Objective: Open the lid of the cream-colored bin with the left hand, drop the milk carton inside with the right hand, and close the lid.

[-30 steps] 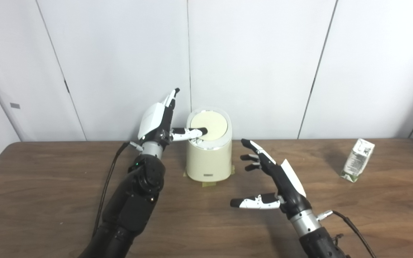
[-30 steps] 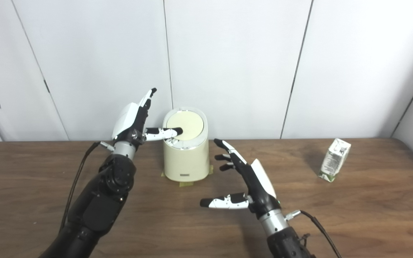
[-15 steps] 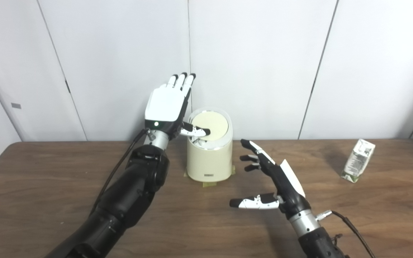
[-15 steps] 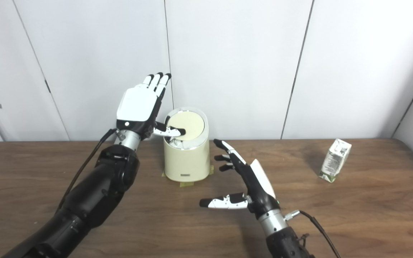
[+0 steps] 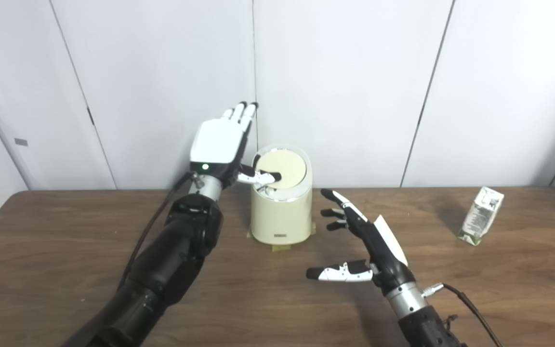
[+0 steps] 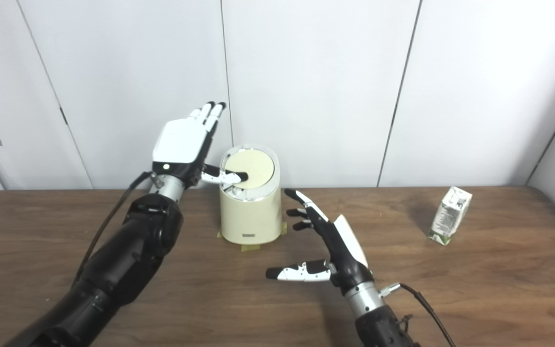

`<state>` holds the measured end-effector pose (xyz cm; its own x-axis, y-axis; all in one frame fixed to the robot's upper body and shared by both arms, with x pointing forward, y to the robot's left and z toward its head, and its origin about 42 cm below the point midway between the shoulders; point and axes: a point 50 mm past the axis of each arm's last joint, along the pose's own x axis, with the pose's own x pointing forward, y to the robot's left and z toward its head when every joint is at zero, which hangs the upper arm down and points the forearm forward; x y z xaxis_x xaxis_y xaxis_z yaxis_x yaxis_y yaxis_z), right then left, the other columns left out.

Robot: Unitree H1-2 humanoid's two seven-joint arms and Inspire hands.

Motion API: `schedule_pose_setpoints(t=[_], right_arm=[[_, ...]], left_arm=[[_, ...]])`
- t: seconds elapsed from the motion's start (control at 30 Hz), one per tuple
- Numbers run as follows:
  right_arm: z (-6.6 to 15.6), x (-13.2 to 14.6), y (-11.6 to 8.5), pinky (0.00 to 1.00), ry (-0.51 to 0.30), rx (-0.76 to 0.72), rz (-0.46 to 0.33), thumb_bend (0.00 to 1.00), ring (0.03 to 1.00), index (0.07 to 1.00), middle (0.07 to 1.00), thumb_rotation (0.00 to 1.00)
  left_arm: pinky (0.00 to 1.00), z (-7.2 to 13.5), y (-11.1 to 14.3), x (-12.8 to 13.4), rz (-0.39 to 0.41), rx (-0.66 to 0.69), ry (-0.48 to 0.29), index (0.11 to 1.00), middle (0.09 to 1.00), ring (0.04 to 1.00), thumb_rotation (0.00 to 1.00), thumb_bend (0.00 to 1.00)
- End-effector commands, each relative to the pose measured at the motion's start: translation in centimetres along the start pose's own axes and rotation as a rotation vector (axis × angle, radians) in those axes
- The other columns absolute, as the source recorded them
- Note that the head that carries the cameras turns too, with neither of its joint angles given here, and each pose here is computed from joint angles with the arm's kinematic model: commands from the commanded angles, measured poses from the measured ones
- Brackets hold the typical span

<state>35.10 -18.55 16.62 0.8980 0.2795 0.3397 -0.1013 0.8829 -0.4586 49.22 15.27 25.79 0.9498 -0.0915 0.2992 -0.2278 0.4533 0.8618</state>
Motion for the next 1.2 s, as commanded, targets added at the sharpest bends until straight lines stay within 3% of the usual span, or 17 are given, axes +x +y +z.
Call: schedule_pose_setpoints(t=[0.0,0.13,0.23,0.37,0.6,0.9,1.1,1.17], right_arm=[[1.6,1.5,-0.8,0.68,-0.08,-0.009,-0.026,0.81,0.811,0.881,0.926,0.23],[1.4,1.5,-1.1,0.66,-0.081,-0.022,-0.034,0.81,0.801,0.914,0.924,0.26],[1.3,1.6,-1.3,0.65,-0.074,-0.021,-0.039,0.81,0.782,0.923,0.911,0.26],[1.1,1.6,-1.5,0.64,-0.067,-0.018,-0.041,0.81,0.77,0.919,0.902,0.26],[0.4,1.6,-1.8,0.64,-0.054,-0.01,-0.042,0.81,0.768,0.915,0.89,0.25],[-0.1,1.3,-1.2,0.65,-0.055,0.003,-0.029,0.77,0.764,0.914,0.886,0.31],[-0.3,1.1,-1.1,0.65,-0.048,0.008,-0.028,0.79,0.768,0.91,0.882,0.29],[-0.4,0.9,-1.1,0.59,-0.06,0.009,-0.051,0.8,0.72,0.889,0.854,0.25]], left_arm=[[0.78,1.4,2.4,0.9,0.084,-0.171,-0.033,1.0,0.987,0.94,0.38,0.99],[0.75,1.6,4.1,-0.4,0.135,-0.469,-0.047,0.987,0.959,0.913,0.46,0.9],[0.78,1.0,5.0,-1.8,0.16,-0.631,-0.097,0.965,0.948,0.911,0.39,0.83],[0.76,-1.1,5.9,-4.6,0.14,-0.785,-0.131,0.935,0.905,0.859,0.39,0.8],[0.67,-5.7,6.0,-9.3,0.076,-0.845,-0.126,0.831,0.772,0.736,0.37,0.81],[0.58,-11.3,2.9,-15.5,0.047,-1.008,-0.085,0.784,0.744,0.699,0.28,0.79],[0.53,-12.7,1.0,-17.3,0.029,-0.959,-0.105,0.775,0.708,0.64,0.29,0.8],[0.53,-12.8,0.5,-17.7,0.019,-0.96,-0.111,0.765,0.703,0.623,0.27,0.8]])
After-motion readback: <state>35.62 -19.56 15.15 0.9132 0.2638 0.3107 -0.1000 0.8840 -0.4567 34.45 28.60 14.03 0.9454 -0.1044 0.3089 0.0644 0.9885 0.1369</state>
